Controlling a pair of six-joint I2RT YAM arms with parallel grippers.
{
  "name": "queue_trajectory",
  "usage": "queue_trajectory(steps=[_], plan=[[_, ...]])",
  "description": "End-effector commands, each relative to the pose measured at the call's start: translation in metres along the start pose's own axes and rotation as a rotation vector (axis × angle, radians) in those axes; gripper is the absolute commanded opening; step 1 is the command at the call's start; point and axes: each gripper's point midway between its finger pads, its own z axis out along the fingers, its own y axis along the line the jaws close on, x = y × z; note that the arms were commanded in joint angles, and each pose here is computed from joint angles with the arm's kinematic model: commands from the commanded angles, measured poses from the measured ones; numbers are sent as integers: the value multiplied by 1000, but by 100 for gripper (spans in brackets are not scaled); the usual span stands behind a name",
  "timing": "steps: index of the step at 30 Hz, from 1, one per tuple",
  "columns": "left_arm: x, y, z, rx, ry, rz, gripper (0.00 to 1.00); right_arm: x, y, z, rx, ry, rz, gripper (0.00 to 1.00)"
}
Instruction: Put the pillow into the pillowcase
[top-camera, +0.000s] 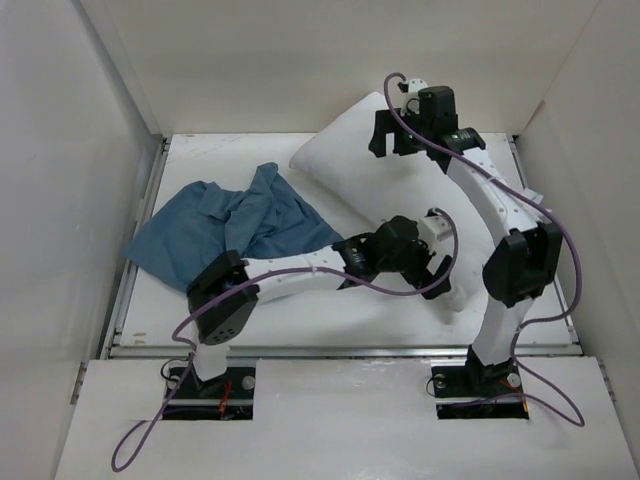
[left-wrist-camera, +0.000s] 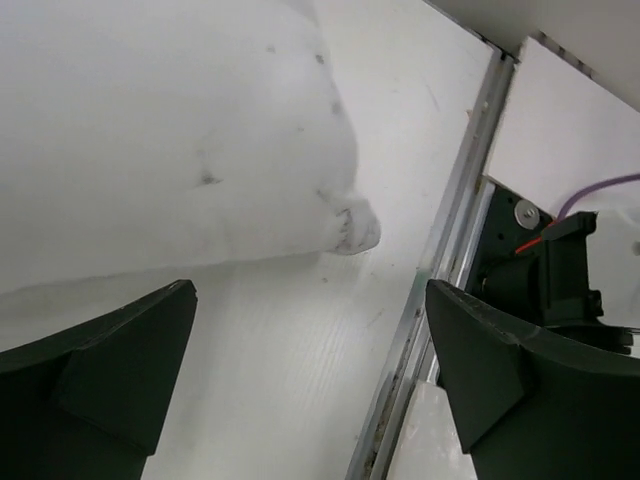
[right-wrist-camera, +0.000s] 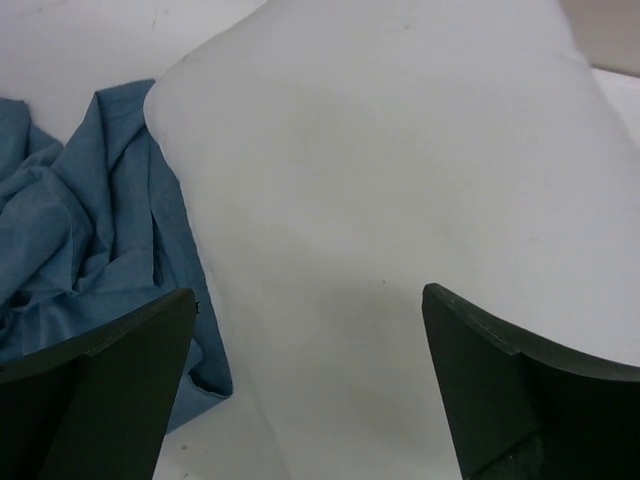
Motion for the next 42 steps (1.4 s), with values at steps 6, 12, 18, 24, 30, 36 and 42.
queue_trajectory(steps=[6,12,18,24,30,36,42], plan=[[-62,91,-176,-593,-326,-185,100,-3,-30,-73,251,-74,176,100],[-37,172,-258,-950,-376,-499,100,85,-24,-55,247,46,232,100],[-43,227,-284,-1080,-421,-632,100,183,-48,-90,440,200,360,100],[-58,271,-287,-1155,-382,-628,100,216,-87,-172,731,167,466,100],[-34,288,-277,-1164,-306,-686,100,159,-66,-188,569,41,370,100],[25,289,-261,-1156,-221,-798,100,54,10,-165,290,-188,53,100],[39,289,-294,-1293,-243,-854,100,11,58,-80,204,-122,-178,100]])
